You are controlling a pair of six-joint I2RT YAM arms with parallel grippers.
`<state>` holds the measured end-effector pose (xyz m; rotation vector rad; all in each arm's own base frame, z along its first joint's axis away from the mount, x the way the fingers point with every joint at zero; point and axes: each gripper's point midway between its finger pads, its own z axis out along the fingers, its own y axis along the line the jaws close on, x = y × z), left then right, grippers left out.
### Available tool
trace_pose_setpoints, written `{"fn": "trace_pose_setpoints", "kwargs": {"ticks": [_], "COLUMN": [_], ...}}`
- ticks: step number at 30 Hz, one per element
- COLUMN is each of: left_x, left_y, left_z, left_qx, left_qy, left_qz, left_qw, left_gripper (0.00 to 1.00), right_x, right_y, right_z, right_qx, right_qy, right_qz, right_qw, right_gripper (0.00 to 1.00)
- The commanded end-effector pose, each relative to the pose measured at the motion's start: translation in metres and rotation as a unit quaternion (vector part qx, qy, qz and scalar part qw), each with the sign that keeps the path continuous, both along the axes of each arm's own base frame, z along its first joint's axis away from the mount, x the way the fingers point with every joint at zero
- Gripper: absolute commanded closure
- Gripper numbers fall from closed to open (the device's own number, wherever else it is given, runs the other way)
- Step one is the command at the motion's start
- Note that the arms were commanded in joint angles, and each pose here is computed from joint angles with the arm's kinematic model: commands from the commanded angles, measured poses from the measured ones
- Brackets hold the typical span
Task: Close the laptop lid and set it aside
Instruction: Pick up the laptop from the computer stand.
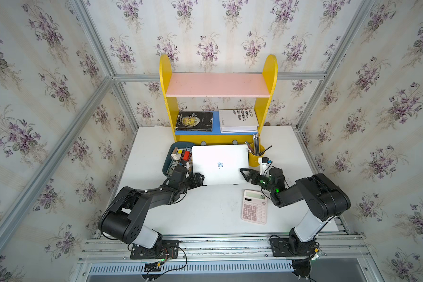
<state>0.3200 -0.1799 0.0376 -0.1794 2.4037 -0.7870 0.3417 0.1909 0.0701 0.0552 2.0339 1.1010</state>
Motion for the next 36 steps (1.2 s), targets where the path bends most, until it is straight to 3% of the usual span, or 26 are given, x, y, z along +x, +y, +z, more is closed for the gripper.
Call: {"fn": "trace_pose_setpoints", "kwargs": {"ticks": [1,18,36], "left_x": [0.008,0.004,-0.005], "left_y": [0.008,-0.006,-0.010], "left_z": [0.000,0.028,0.067], "left_qx": [0.017,-0.033,-0.070], "left_qy": [-0.015,-0.053,-0.091], "left_qz": [0.018,-0.012,-0.026], "left_qw": [1.000,0.998,0.993], "left_gripper": [0.12,0.22,0.44], "right_x": [0.000,-0.011,-0.020], "right_y": [0.008,0.021,0.024], "right_z": [0.014,0.039,0.054], "right_qx": [0.023,0.076,0.099], "right_qy": [-0.023,-0.029,-0.024], "right_qz": [0.022,0.066,0.080], "right_qw": [0.999,0.994,0.992], "right_gripper": [0.19,0.38,0.53]}}
